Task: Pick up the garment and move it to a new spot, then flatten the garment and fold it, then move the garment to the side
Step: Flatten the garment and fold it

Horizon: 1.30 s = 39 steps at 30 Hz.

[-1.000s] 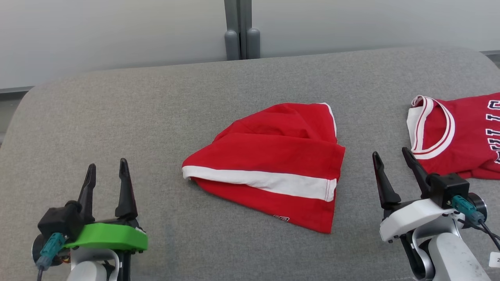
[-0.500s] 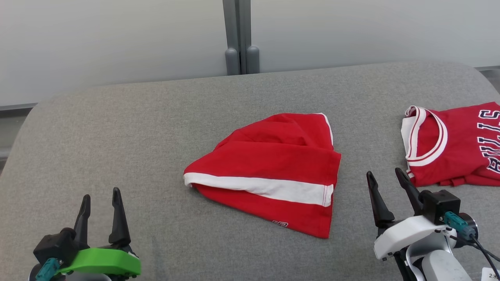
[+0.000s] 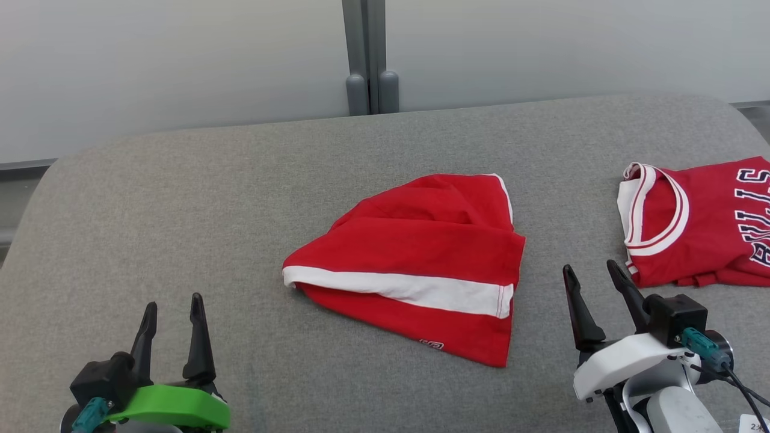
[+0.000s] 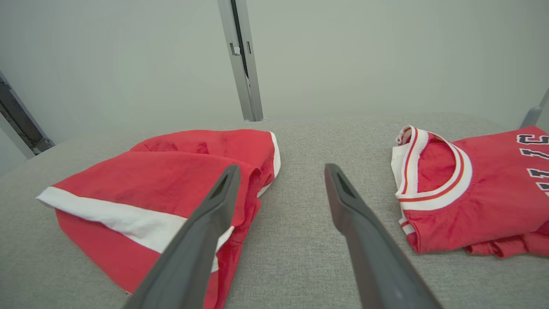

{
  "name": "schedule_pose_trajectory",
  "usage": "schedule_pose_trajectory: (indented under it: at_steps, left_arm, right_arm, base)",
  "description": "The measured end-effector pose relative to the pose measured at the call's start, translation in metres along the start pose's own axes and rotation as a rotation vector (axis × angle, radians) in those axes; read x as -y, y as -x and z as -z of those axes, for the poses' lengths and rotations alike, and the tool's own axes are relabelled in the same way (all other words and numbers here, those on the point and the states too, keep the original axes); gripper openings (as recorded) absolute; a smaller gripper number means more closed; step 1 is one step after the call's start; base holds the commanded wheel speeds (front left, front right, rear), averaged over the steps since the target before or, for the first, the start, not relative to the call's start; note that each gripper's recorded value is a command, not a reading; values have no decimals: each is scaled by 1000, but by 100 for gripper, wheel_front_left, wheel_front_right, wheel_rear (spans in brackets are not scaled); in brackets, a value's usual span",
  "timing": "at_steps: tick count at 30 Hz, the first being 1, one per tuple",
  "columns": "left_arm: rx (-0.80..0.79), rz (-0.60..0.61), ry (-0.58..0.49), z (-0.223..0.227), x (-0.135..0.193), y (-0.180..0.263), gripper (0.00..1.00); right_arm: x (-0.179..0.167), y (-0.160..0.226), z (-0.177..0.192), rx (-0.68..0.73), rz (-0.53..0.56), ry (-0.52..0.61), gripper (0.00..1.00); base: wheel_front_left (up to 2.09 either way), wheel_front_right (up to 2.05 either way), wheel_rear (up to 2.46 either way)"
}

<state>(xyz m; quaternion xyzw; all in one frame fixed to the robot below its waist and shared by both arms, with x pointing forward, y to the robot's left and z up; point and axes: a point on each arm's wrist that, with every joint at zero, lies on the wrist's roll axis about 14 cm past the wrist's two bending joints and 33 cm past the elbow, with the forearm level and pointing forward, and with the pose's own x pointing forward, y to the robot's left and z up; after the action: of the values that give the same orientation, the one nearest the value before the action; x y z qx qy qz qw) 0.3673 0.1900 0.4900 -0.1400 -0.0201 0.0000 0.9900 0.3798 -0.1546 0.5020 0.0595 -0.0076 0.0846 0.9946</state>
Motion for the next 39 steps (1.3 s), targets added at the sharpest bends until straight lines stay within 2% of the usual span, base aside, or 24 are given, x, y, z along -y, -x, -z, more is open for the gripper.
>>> schedule_pose_trajectory:
  at_steps: [3, 8, 11, 22, 32, 38, 39]
  left_arm:
    - [-11, 4, 2, 3, 2, 1, 100]
    - [-117, 11, 17, 36, 6, 4, 100]
    - [-183, 74, 8, 53, 27, -12, 100]
    - [-356, 174, -42, 97, 55, -47, 100]
    - [-442, 203, -58, 122, 62, -60, 100]
    - [-408, 213, -54, 114, 66, -74, 100]
    - [-398, 221, -60, 111, 68, -76, 100]
  right_arm:
    - [-1, -1, 0, -1, -4, 0, 100]
    - [-18, -2, 29, -146, -36, -82, 100]
    - [-35, -6, 50, -262, -82, -103, 100]
    - [-62, -30, 91, -446, -168, -132, 100]
    - [-74, -37, 104, -473, -202, -164, 100]
    - [-70, -38, 104, -457, -200, -156, 100]
    - [-69, -38, 103, -453, -201, -152, 88]
  base:
    - [0, 0, 0]
    - [0, 0, 0]
    - [0, 0, 0]
    - [0, 0, 0]
    - [0, 0, 0]
    - [0, 0, 0]
    - [0, 0, 0]
